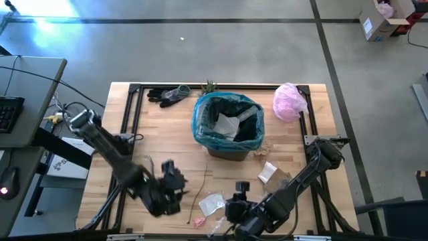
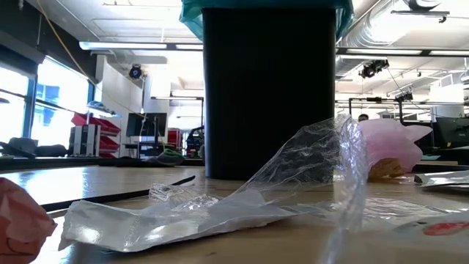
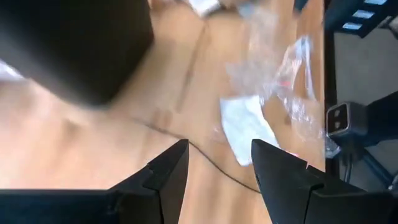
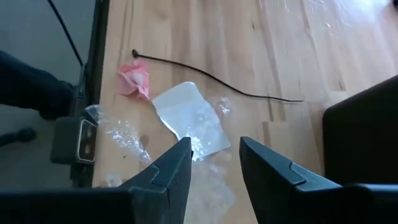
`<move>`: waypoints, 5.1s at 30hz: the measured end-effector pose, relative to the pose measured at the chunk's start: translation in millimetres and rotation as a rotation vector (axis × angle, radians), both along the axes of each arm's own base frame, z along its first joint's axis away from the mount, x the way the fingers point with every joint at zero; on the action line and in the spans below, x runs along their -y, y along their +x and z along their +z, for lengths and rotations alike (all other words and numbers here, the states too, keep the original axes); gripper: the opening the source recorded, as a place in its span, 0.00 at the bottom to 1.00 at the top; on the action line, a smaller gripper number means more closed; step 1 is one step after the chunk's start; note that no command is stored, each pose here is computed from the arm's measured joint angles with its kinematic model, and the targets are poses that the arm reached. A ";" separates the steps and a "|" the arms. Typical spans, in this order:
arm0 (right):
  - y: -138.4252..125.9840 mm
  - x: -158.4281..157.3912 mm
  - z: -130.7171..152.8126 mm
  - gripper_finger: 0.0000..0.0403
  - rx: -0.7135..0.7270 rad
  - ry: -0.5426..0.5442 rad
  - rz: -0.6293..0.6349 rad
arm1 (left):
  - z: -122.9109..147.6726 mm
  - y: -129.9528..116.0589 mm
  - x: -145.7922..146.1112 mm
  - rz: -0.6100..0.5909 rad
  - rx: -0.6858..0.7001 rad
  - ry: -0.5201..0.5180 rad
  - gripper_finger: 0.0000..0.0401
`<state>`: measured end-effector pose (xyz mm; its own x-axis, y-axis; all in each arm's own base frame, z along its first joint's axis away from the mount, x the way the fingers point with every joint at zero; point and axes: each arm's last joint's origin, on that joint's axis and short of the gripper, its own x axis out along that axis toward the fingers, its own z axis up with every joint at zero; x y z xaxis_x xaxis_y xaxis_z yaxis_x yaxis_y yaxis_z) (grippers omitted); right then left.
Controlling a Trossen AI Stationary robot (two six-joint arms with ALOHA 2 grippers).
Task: Place trash/remove bag and relplace
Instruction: Put the black zip tie into the trash bin
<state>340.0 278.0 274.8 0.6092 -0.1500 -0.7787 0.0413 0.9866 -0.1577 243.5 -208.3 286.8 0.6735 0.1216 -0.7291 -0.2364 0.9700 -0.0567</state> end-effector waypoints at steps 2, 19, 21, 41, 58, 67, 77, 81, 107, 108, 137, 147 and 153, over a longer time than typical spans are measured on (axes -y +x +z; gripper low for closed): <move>-0.9 0.0 -2.0 0.30 -0.006 -0.007 0.000 | -28.2 5.3 12.1 0.051 -0.040 -0.027 0.39; -4.7 -3.2 -2.7 0.30 0.004 -0.022 -0.010 | -145.9 55.9 50.9 0.304 -0.249 -0.083 0.38; -5.4 -4.0 -2.7 0.30 0.006 -0.024 -0.009 | -158.2 57.1 48.1 0.331 -0.290 -0.063 0.36; -15.9 -15.6 -2.5 0.30 0.024 -0.024 -0.003 | -149.1 63.3 53.6 0.028 -0.387 0.116 0.00; 4.9 -4.4 -0.9 0.30 0.081 0.020 -0.031 | -80.1 72.5 52.2 -0.105 -0.197 0.214 0.00; 37.0 3.1 -43.6 0.30 -0.024 0.058 -0.015 | -67.0 76.2 54.8 -0.129 -0.168 0.239 0.00; 53.3 9.1 -79.0 0.30 -0.052 0.008 -0.082 | -66.7 75.6 54.2 -0.131 -0.177 0.246 0.00; 57.8 9.9 -77.7 0.30 -0.033 0.023 -0.060 | -66.7 75.4 54.3 -0.138 -0.182 0.247 0.00; 112.1 35.5 -140.9 0.30 -0.068 0.221 0.029 | -71.9 -8.1 87.9 0.017 -0.320 0.284 0.00; 113.4 36.9 -143.3 0.30 -0.072 0.227 0.031 | -71.7 -10.1 89.0 0.023 -0.316 0.281 0.00; 123.1 36.6 -146.4 0.00 -0.152 0.185 0.033 | -70.1 -15.6 92.6 0.034 -0.257 0.306 0.00; 124.0 31.8 -104.2 0.00 -0.128 0.074 0.051 | -78.1 -23.3 89.7 0.041 -0.305 0.325 0.00; 126.5 31.8 -104.1 0.01 -0.105 0.089 0.052 | -98.3 -28.4 89.9 0.051 -0.331 0.273 0.00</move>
<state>466.6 246.2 170.7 0.5287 -0.0480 -0.8474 -0.0220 0.9973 -0.0702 215.1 -298.2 188.5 0.3968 0.3669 -0.8414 -0.2462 0.9256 0.2875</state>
